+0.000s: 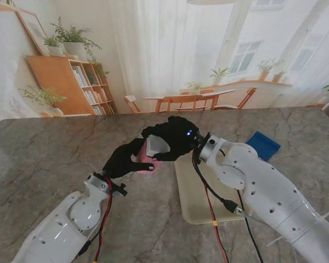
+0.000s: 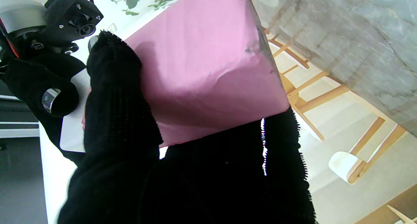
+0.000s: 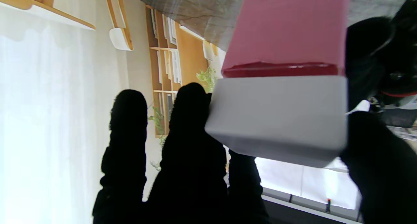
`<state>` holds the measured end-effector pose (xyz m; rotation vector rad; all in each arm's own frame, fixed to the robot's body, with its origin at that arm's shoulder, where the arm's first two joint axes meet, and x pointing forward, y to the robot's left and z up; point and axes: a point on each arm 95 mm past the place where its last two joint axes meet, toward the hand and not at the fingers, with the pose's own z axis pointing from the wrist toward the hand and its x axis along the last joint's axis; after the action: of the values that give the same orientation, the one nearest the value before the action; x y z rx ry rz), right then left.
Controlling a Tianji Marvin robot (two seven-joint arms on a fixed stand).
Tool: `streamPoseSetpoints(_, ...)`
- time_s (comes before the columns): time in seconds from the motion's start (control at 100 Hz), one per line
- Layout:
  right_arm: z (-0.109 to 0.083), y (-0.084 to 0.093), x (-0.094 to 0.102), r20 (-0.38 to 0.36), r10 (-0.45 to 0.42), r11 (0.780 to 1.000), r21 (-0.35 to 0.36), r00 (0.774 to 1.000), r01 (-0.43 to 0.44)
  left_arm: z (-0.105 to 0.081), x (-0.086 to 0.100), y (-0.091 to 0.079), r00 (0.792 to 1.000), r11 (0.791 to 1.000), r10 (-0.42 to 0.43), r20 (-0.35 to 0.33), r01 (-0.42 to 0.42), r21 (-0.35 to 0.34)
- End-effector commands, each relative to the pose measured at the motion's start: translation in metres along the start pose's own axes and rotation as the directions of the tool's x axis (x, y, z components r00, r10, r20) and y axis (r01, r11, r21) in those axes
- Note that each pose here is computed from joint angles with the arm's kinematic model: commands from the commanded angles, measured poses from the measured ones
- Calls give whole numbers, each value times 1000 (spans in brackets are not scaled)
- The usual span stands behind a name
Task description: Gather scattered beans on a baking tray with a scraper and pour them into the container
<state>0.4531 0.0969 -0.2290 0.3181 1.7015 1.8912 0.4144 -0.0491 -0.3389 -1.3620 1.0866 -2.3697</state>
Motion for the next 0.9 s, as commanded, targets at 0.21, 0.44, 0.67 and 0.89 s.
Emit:
streamPoseSetpoints(0.21, 5, -11, 9, 99, 59, 998, -14, 993, -58, 3, 7, -3, 1000, 1000, -2, -8, 2, 22)
streamPoseSetpoints(0.44, 8, -8, 13, 172, 85, 996, -35, 981, -81, 3, 8, -4, 1000, 1000, 1, -3, -1, 21)
streamPoseSetpoints(0.67, 2, -2, 13, 202, 110, 993, 16, 973, -116, 3, 7, -5, 1000, 1000, 2, 4, -2, 18)
streamPoseSetpoints(0.89, -5, 6, 12, 231, 145, 988, 27, 962, -155, 3, 7, -5, 1000, 1000, 3, 7, -3, 16)
